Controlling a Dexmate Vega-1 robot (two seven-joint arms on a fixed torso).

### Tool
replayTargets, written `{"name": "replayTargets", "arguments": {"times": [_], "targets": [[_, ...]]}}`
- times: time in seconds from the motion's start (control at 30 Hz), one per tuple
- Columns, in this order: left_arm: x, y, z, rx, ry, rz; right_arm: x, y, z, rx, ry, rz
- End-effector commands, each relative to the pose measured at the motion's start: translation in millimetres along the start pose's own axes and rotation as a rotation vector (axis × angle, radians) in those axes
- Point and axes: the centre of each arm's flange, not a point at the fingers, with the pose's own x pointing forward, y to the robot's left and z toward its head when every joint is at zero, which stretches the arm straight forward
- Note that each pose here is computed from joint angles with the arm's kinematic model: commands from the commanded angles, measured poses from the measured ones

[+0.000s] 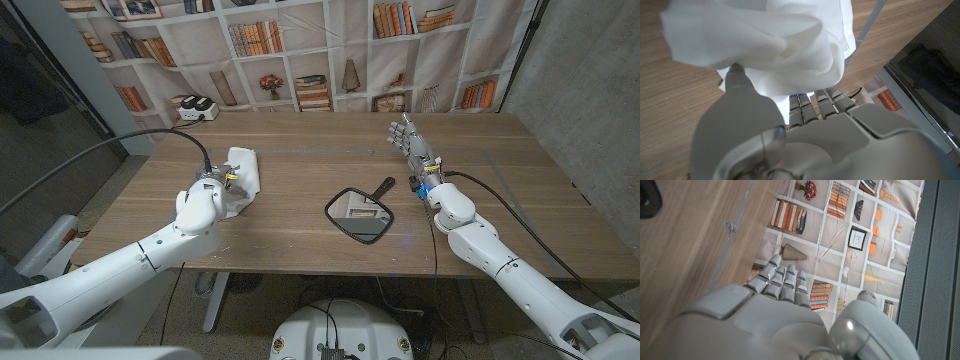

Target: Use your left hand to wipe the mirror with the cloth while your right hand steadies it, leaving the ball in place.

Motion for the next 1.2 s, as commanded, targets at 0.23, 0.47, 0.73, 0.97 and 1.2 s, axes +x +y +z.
{"name": "replayTargets", "arguments": {"times": [0.23, 0.47, 0.73, 0.97, 1.2], "targets": [[9.4, -26.5, 10.3, -0.054, -0.026, -0.075, 0.3, 1.3, 2.0, -0.006, 0.009, 0.004], [11.8, -30.8, 15.0, -0.112, -0.052, -0.082, 1.3, 2.2, 2.0, -0.005, 0.011, 0.008], [15.7, -37.3, 24.0, -0.152, -0.074, -0.092, 1.3, 3.0, 1.2, -0.005, 0.014, 0.008], [18.2, -32.7, 30.4, -0.183, -0.107, -0.053, 1.7, 2.7, 4.3, -0.012, 0.01, 0.009], [16.6, -23.0, 32.0, -0.216, -0.137, 0.016, 1.8, 2.8, 5.9, -0.012, 0.006, 0.007]]}}
